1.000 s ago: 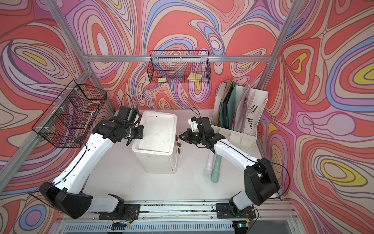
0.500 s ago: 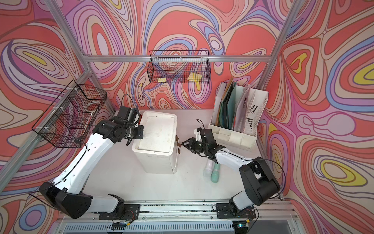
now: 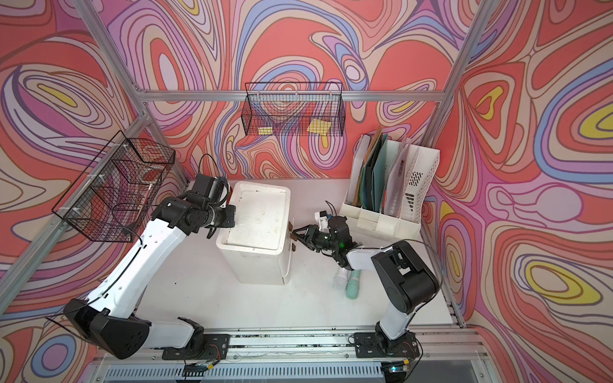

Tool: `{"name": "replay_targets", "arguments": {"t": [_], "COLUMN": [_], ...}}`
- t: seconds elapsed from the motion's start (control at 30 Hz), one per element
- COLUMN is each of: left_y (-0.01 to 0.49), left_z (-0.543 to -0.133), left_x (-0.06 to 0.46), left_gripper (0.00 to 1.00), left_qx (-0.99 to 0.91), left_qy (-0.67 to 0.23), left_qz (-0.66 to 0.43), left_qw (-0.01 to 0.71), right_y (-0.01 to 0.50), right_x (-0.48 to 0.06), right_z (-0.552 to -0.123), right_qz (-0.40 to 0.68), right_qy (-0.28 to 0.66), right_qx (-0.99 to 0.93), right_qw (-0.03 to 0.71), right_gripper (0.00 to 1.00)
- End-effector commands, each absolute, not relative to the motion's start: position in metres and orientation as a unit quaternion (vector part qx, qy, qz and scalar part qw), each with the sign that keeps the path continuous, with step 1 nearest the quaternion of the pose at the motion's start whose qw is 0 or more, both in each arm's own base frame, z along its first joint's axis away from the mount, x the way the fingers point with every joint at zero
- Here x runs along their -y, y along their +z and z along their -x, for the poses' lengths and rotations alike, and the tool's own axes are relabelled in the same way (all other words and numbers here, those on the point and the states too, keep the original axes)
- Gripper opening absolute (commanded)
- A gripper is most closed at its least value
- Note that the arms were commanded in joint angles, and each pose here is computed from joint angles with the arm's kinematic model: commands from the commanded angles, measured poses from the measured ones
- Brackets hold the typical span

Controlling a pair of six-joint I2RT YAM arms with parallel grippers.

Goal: Take the microphone out of the drawer
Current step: Open the drawer in the storage box.

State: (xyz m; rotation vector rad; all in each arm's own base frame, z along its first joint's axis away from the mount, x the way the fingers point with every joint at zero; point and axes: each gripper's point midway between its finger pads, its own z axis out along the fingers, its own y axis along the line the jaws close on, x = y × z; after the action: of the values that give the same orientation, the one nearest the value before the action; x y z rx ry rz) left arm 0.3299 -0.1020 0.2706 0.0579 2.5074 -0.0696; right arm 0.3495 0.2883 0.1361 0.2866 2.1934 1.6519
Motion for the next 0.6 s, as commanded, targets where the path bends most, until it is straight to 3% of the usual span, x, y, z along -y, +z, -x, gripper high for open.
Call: {"name": "replay_targets", "arguments": {"t": [0.0, 0.07, 0.33, 0.57], "left_y": [0.255, 0.254, 0.253, 0.250], "left_z": [-0.313, -0.313, -0.312, -0.310], "left_x": [0.112, 0.112, 0.112, 0.109], "left_gripper": [0.00, 0.00, 0.00, 0.00], "left_qx": [-0.960, -0.960, -0.960, -0.961], "left_qy": [-0.046, -0.047, -0.046, -0.042], "left_qz": [-0.051, -0.050, -0.048, -0.045], "left_qw": [0.271, 0.270, 0.270, 0.268], "right_y": [0.149, 0.149, 0.152, 0.148], "right_x": [-0.290, -0.290, -0.288, -0.280], "right_z": [-0.348, -0.347, -0.345, -0.346], "right_qz": [-0.099, -0.099, -0.096, -0.099], "right_qy": [0.617, 0.615, 0.612, 0.598], "right_qx": [-0.758, -0.758, -0.761, -0.770], "right_qw": [0.190, 0.190, 0.192, 0.198], "right_gripper": [0.38, 0.34, 0.00, 0.00]}}
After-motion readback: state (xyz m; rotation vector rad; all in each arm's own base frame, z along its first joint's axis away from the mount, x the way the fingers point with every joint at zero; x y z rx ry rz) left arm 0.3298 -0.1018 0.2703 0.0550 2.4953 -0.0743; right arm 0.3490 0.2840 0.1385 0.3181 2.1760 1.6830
